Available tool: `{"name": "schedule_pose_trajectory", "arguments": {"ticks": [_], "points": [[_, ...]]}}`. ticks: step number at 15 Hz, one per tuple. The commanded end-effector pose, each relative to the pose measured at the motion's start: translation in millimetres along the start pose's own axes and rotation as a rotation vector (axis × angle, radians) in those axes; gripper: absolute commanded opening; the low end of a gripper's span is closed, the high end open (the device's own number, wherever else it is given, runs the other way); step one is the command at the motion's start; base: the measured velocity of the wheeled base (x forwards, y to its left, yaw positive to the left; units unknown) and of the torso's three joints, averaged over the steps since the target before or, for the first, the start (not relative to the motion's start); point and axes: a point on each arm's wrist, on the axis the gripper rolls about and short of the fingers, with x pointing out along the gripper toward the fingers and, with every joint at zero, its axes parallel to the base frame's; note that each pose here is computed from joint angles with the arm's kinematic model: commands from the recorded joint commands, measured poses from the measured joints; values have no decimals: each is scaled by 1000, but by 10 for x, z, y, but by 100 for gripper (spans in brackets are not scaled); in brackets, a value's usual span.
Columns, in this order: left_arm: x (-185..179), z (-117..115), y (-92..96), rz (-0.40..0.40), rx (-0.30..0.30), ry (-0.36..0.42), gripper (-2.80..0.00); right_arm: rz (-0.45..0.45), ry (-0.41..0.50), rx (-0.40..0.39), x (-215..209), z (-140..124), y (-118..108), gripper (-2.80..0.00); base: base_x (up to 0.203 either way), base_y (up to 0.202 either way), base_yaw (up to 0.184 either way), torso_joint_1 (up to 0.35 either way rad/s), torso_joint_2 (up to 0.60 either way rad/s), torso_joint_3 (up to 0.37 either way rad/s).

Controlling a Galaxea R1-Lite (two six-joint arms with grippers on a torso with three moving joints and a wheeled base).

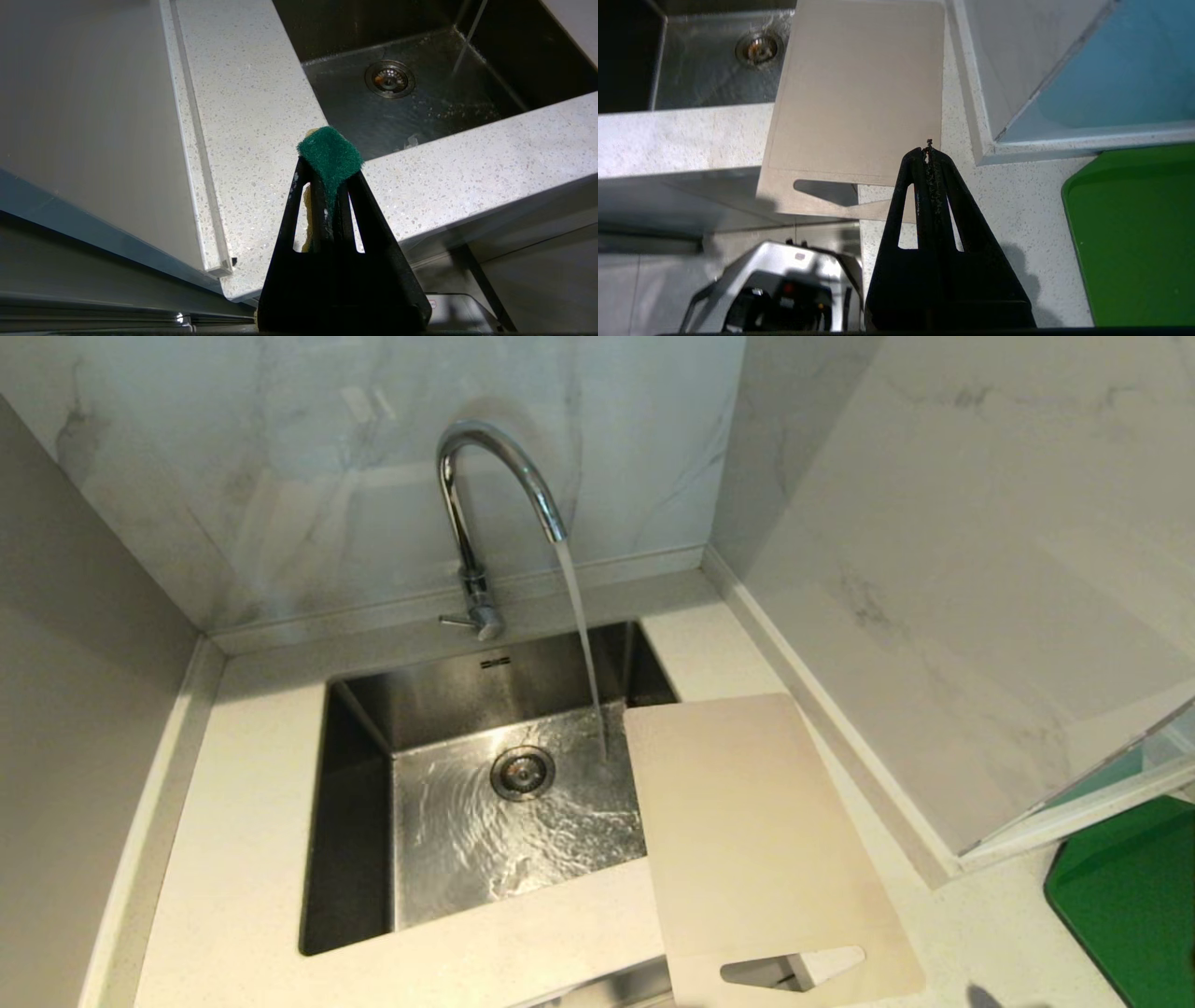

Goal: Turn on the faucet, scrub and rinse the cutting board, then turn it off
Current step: Pick up the cutting board

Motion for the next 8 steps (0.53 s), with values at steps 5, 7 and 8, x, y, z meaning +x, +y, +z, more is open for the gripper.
{"name": "schedule_pose_trajectory", "arguments": {"ticks": [5,7,8], "points": [[2,-4,0,1,0,3,-280,127,278,-101,726,127,-105,-280,0,0,0,0,0,0],[2,-1,0,1,0,2,-280,194,332,-190,860,51,-89,-280,0,0,0,0,0,0],[2,-4,0,1,0,3,-280,222,346,-244,904,21,-75,0,0,0,0,0,0,0]]}}
